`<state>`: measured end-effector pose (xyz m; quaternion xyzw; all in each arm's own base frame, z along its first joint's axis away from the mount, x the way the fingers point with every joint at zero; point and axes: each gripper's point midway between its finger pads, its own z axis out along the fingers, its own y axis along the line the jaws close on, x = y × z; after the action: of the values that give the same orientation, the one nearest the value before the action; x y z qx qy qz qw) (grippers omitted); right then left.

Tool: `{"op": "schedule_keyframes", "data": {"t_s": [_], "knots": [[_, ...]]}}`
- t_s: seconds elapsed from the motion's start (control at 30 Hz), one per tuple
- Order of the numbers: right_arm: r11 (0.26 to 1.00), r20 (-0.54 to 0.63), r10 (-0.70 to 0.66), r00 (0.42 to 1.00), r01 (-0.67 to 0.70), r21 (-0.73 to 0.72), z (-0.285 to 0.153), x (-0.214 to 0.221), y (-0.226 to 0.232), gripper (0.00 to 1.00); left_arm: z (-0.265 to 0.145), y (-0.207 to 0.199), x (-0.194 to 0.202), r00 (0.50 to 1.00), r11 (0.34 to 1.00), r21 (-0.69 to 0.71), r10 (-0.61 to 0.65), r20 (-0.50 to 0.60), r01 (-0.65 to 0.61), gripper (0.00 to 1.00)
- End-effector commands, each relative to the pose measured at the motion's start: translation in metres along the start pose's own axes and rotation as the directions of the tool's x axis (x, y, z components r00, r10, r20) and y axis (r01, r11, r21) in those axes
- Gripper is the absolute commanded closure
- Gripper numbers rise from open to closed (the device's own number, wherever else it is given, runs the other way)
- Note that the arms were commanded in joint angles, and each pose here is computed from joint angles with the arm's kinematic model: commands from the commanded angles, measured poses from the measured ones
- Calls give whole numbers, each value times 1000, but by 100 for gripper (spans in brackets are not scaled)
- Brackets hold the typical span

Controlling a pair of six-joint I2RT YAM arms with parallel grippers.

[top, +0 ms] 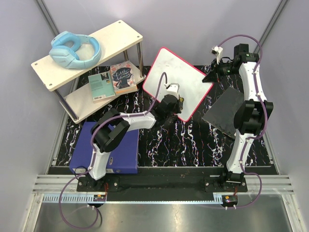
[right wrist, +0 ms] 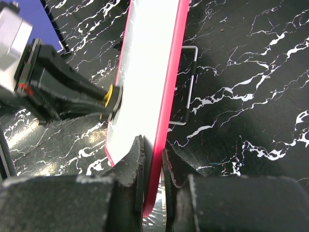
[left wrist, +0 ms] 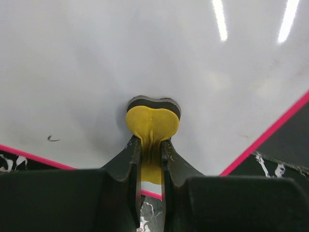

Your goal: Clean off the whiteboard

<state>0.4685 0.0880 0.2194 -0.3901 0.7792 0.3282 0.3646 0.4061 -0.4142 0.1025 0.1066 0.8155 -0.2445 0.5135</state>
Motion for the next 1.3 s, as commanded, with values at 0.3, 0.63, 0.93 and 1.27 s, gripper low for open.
{"op": "schedule_keyframes", "data": {"t_s": [0.3, 0.63, 0.93, 1.27], "knots": [[926, -262, 247, 933, -307, -219, 8, 54, 90, 100, 4, 111, -22, 918, 835, -381, -353, 181, 396, 100], [925, -273, 246, 930, -309, -223, 8, 59, 92, 100, 33, 139, -49, 850, 794, -308, -468, 241, 525, 100], [926, -284, 243, 927, -309, -216, 7, 62, 92, 100, 49, 131, -90, 813, 823, -136, -495, 307, 552, 100], [925, -284, 246, 927, -312, -216, 6, 61, 93, 100, 51, 112, -141, 841, 896, -9, -412, 351, 443, 100]]}}
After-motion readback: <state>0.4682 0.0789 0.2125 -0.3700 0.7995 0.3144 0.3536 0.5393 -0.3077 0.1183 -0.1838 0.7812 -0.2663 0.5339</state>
